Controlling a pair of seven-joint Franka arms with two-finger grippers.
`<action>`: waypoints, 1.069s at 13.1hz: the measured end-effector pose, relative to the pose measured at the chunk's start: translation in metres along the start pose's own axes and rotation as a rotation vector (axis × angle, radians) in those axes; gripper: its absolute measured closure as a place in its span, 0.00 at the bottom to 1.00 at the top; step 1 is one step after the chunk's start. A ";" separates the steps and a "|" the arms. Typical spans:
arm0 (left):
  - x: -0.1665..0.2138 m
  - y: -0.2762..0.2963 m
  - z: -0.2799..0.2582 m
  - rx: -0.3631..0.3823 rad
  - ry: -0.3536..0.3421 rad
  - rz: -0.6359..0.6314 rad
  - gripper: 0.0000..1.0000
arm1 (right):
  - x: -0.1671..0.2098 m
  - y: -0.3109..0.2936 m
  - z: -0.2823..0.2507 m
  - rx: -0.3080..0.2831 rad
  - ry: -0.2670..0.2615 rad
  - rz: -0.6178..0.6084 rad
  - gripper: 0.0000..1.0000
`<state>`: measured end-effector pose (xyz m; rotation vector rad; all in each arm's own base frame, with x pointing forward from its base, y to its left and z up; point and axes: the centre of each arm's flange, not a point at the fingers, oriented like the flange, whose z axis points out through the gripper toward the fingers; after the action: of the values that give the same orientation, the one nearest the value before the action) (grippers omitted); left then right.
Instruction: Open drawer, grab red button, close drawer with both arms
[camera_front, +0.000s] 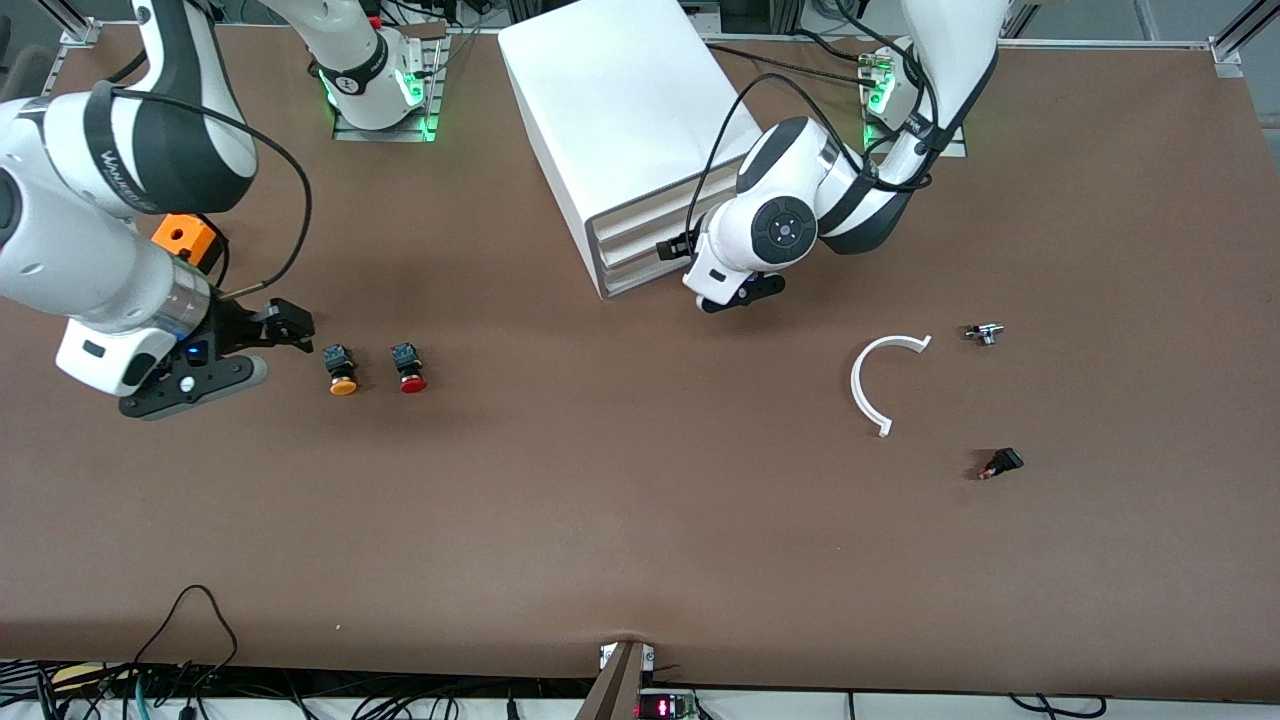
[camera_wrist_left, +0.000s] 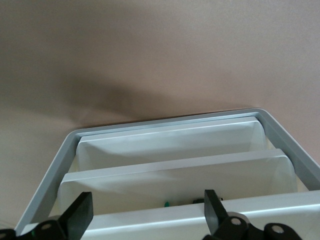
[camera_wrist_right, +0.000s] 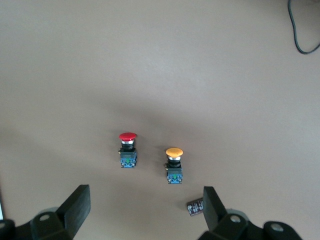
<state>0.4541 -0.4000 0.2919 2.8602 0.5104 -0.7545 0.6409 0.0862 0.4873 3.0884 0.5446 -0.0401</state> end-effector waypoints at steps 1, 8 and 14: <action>0.001 0.000 -0.003 -0.005 0.002 0.000 0.01 | -0.002 0.007 -0.002 0.000 0.001 0.011 0.00; 0.039 -0.026 -0.127 0.098 0.137 0.085 0.01 | -0.020 0.034 -0.020 0.003 -0.007 0.058 0.00; 0.099 -0.098 -0.207 0.268 0.262 0.337 0.01 | -0.025 0.053 -0.035 0.007 0.014 0.097 0.00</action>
<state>0.5939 -0.2352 0.4165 3.1903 -0.0585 -0.4198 0.6368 0.0282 0.5228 3.1193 0.3946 -0.0204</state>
